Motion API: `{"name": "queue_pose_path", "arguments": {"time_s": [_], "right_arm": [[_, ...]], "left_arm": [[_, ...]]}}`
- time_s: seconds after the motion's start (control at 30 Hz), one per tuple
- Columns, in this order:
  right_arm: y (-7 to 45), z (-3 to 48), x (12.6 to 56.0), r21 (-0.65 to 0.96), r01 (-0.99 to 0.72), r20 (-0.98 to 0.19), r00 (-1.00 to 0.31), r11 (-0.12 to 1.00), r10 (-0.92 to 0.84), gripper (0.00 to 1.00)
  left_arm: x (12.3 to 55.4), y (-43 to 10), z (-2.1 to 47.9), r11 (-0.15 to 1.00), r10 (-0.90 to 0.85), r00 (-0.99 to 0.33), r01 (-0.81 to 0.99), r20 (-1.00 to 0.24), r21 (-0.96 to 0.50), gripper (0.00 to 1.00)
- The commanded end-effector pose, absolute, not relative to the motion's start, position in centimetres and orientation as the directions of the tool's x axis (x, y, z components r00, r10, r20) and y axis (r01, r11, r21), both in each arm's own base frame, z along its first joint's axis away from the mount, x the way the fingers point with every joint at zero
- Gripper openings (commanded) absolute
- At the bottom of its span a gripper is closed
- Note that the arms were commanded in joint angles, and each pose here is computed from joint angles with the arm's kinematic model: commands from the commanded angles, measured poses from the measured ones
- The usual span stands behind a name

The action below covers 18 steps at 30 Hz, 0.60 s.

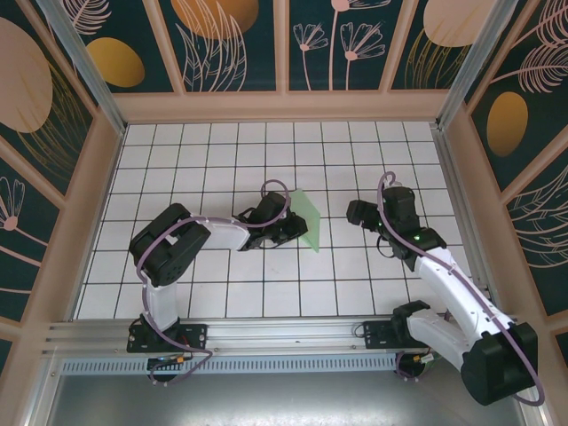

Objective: Fold a paper plane with a square sheet of paper (fold left side to right side)
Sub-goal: Fold the wing for the fifth time at the center of the table.

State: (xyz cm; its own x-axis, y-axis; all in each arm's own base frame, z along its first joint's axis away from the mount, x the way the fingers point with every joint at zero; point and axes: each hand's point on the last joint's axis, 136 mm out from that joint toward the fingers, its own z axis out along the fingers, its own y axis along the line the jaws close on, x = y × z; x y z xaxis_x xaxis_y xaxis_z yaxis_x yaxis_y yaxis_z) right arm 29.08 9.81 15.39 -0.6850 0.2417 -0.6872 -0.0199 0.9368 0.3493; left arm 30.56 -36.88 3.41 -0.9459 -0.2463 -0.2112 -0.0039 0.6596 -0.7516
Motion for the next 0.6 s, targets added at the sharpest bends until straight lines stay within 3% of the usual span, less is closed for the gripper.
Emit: {"name": "queue_pose_path", "arguments": {"time_s": [0.0, 0.23, 0.37, 0.5, 0.57], "right_arm": [[12.2, 15.8, 28.8, 0.460, -0.160, -0.670, -0.708, 0.874, 0.223, 0.86], [16.2, 17.3, 28.6, 0.653, -0.371, -0.644, -0.730, 0.660, 0.227, 0.87], [17.4, 16.8, 28.8, 0.725, -0.444, -0.616, -0.759, 0.526, 0.208, 0.82], [19.2, 15.2, 29.2, 0.773, -0.483, -0.574, -0.808, 0.412, 0.130, 0.68], [19.6, 14.2, 29.6, 0.786, -0.482, -0.558, -0.823, 0.387, 0.108, 0.65]], "left_arm": [[30.9, -37.4, 5.6, 0.635, -0.196, -0.929, 0.122, -0.313, -0.763, 0.13], [29.5, -36.3, 8.0, 0.580, -0.094, -0.899, 0.300, -0.428, -0.757, 0.06], [27.9, -35.4, 8.8, 0.487, -0.020, -0.894, 0.382, -0.448, -0.785, 0.05], [26.2, -34.9, 8.5, 0.429, 0.067, -0.885, 0.443, -0.461, -0.788, 0.04], [25.6, -34.7, 7.8, 0.424, 0.106, -0.885, 0.453, -0.454, -0.784, 0.04]]}}
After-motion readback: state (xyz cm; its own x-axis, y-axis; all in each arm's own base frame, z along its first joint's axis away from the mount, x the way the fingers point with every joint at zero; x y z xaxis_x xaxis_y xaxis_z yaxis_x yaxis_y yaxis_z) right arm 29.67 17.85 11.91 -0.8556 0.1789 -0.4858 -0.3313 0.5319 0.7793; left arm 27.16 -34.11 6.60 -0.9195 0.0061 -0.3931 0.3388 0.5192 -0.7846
